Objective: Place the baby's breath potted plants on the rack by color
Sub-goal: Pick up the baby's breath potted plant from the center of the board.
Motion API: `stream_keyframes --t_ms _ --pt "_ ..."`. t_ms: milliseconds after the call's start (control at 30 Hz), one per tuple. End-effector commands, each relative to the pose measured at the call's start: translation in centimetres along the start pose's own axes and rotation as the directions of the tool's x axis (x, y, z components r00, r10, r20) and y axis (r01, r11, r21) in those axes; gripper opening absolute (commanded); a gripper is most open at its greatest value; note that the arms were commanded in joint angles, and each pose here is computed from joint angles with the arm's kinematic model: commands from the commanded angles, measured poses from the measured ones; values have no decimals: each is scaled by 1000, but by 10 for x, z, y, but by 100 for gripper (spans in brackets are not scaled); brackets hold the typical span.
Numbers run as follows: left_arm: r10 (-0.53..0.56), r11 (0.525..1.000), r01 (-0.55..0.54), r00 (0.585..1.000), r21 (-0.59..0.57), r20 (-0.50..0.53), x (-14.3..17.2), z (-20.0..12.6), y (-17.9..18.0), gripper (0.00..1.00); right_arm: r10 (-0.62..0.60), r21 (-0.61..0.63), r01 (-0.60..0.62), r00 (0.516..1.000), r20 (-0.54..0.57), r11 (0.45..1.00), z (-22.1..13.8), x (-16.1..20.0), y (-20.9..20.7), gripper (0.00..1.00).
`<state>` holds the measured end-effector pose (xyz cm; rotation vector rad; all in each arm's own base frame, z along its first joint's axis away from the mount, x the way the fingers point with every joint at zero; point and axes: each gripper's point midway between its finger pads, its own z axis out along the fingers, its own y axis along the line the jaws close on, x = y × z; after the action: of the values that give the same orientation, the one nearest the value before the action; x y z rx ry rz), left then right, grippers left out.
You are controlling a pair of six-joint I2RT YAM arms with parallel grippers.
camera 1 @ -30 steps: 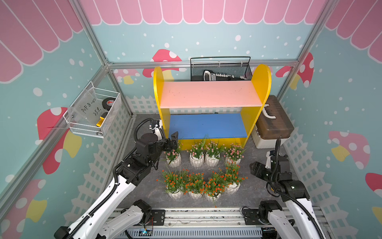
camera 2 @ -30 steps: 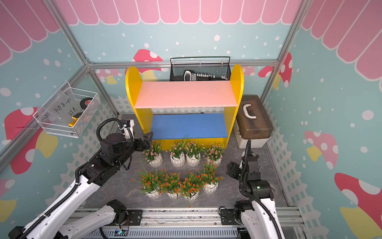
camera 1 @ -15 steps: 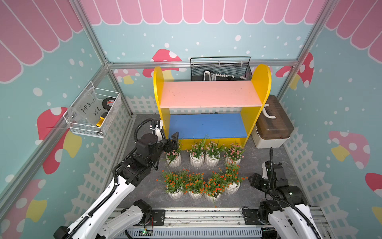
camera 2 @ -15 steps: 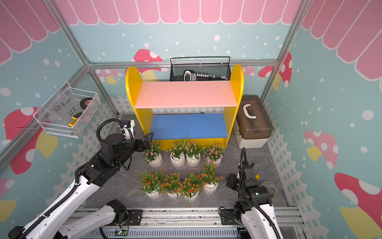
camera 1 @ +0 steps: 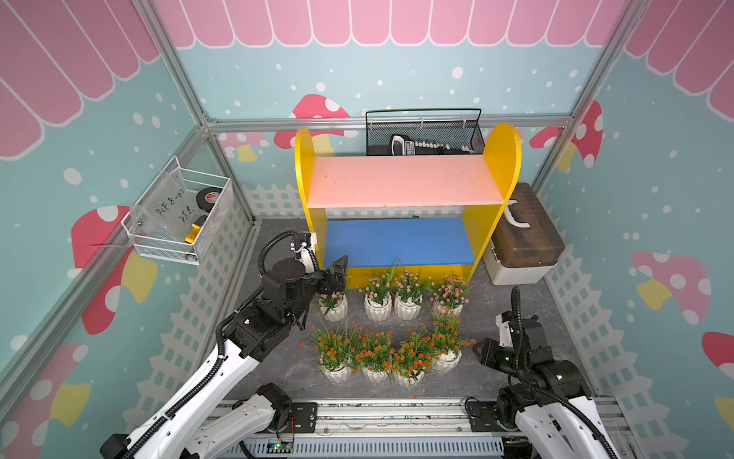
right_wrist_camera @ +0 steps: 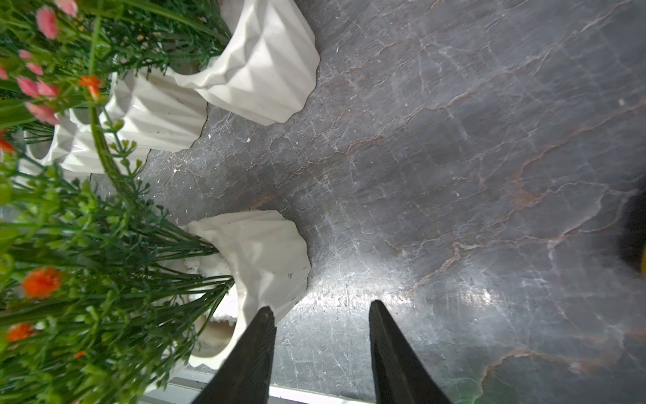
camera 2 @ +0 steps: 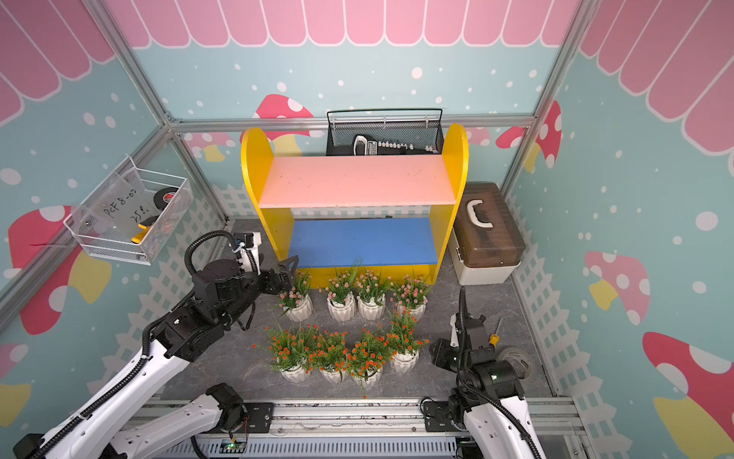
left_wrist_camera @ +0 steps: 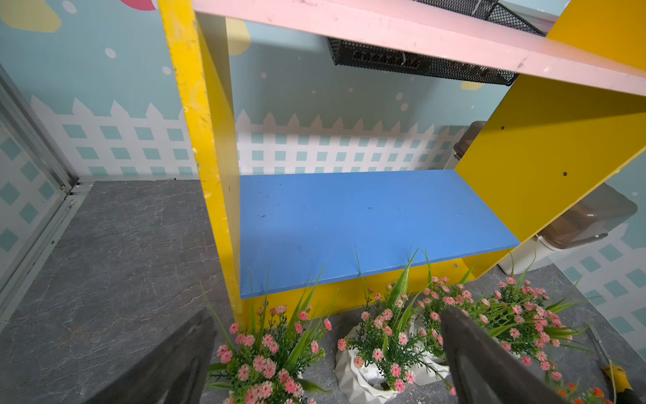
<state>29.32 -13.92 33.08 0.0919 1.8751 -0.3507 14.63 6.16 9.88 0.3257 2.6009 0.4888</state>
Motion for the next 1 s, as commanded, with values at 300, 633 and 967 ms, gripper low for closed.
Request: stream_keyframes --t_ms 300,633,967 --pt "8 1000 -8 1000 -6 -11 2 7 -4 99 -50 -39 50 999 -4 998 0 -2 12 43" --pt "11 1000 -12 1000 -2 -26 6 12 -6 99 -76 -41 75 997 -26 996 2 0 16 44" --pt "16 1000 -16 999 -1 -32 8 14 -8 99 -110 -48 108 993 -32 993 7 -3 24 44"
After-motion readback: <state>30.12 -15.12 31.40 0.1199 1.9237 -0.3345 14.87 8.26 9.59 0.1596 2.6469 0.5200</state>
